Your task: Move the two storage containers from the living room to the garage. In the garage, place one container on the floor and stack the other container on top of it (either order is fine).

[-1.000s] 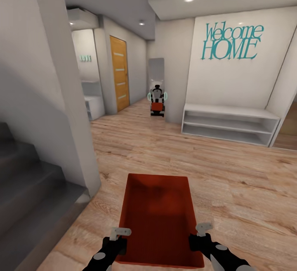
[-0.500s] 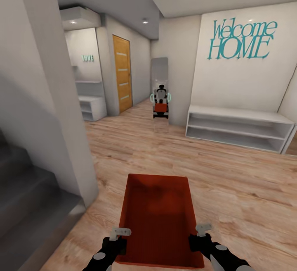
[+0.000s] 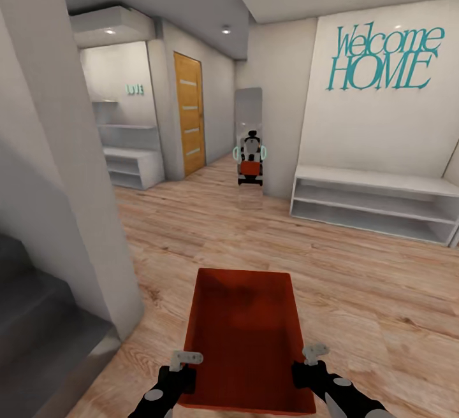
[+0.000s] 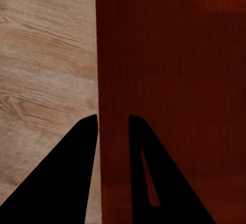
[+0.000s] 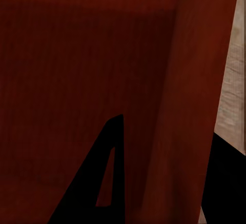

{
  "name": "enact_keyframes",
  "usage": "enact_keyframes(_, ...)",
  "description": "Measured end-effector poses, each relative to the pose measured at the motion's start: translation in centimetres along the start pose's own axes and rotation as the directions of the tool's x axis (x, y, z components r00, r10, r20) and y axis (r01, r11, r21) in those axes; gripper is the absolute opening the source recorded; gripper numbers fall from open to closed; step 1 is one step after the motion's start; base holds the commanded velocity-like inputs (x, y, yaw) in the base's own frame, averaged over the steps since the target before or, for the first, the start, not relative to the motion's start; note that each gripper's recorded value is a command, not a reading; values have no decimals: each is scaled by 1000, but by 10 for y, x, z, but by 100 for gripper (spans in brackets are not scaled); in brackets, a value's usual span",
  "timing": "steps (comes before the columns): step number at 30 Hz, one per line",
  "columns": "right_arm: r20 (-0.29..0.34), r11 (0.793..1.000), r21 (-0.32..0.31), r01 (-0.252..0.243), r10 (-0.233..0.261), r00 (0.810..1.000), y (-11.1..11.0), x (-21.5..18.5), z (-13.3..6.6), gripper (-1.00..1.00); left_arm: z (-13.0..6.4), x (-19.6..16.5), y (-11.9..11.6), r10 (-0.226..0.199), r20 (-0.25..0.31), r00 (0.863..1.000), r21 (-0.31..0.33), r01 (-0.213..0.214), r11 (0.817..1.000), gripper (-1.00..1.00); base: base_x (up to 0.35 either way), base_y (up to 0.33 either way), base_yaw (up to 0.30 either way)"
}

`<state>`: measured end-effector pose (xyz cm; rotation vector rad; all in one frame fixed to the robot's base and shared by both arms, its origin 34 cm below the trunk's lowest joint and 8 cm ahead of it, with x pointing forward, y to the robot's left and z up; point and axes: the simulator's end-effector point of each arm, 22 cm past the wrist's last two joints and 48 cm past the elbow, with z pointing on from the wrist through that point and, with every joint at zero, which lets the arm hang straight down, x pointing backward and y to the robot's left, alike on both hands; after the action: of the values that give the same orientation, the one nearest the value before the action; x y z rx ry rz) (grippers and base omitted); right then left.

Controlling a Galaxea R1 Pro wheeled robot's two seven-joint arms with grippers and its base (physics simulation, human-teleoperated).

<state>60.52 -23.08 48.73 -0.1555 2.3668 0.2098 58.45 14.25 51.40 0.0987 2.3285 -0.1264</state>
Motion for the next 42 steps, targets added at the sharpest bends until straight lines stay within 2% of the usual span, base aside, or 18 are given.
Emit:
enact_keyframes(37, -1, 1000, 0, 0, 0, 1000, 0, 0, 0, -100, 0, 0, 0, 0, -1, 1000, 0, 0, 1000, -100, 341, -84, 0)
enact_keyframes(42, -1, 1000, 0, -1, 1, 1000, 1, 0, 0, -100, 0, 0, 1, 1, -2, 1000, -1, -1, 1000, -100, 341, -82, 178)
